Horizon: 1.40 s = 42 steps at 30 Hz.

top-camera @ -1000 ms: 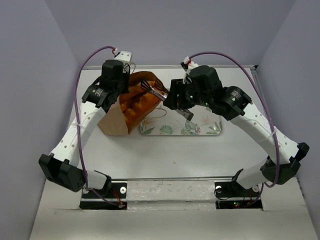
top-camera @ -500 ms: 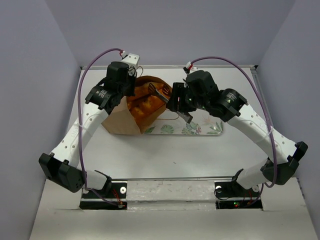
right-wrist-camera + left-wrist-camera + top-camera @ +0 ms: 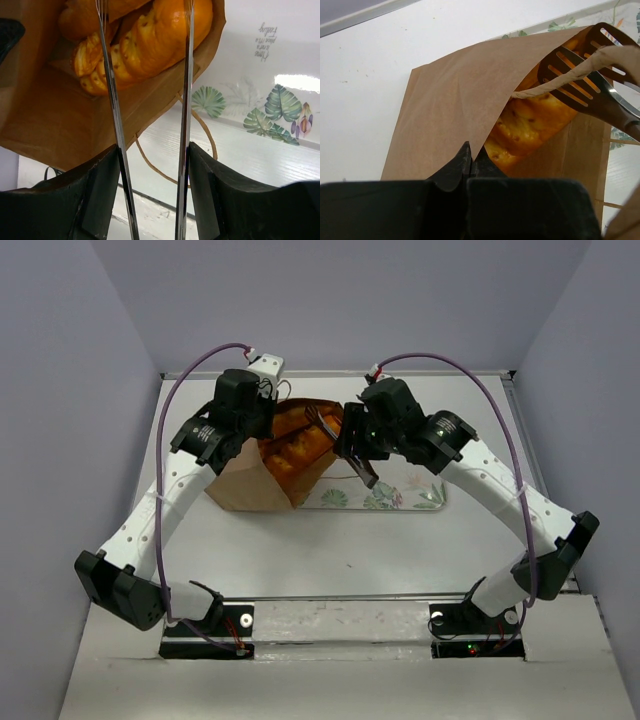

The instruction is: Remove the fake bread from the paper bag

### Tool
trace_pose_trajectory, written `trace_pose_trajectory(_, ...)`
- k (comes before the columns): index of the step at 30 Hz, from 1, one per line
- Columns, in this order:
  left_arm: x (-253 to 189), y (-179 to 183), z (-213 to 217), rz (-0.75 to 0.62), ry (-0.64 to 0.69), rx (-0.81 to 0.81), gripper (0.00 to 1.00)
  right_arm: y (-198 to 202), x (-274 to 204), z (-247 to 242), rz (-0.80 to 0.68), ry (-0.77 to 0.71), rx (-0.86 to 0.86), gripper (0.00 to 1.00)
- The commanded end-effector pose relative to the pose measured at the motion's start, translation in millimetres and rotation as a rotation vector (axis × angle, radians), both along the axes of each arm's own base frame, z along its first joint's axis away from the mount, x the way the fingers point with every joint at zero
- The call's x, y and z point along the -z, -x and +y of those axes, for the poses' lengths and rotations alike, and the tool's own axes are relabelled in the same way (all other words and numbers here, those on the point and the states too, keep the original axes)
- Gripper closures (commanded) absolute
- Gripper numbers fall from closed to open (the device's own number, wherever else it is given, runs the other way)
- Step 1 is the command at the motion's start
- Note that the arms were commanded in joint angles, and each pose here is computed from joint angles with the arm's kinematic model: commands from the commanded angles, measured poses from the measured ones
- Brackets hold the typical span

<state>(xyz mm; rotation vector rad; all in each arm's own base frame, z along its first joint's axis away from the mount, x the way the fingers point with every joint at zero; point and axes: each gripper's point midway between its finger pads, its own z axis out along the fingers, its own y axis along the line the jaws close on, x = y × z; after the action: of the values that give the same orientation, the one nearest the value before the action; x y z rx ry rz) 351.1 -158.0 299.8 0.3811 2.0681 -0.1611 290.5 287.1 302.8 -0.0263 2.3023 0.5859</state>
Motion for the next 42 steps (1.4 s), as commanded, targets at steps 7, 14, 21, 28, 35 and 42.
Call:
trace_pose_trajectory(7, -37.2, 9.6, -23.4, -0.092, 0.097, 0.110, 1.00, -24.3, -19.2, 18.5, -0.051, -0.114, 0.002, 0.40)
trace_pose_trajectory(14, -39.9, 10.7, -25.6, -0.105, 0.090, 0.124, 1.00, -34.4, -18.1, 38.1, -0.041, -0.140, -0.030, 0.40)
trace_pose_trajectory(21, -40.0, 10.6, -25.2, -0.109, 0.080, 0.128, 1.00, -41.9, -30.6, 55.8, -0.060, -0.190, -0.067, 0.43)
trace_pose_trajectory(28, -41.1, 12.0, -23.5, -0.113, 0.080, 0.124, 1.00, -44.1, -44.3, 57.2, -0.071, -0.199, -0.065, 0.43)
trace_pose_trajectory(35, -44.3, 9.8, -18.5, -0.129, 0.067, 0.102, 1.00, -35.2, -24.6, 52.0, -0.009, -0.169, -0.061, 0.58)
trace_pose_trajectory(42, -49.9, 10.4, -15.1, -0.144, 0.063, 0.092, 1.00, -35.2, -8.6, 56.8, 0.026, -0.169, -0.063, 0.63)
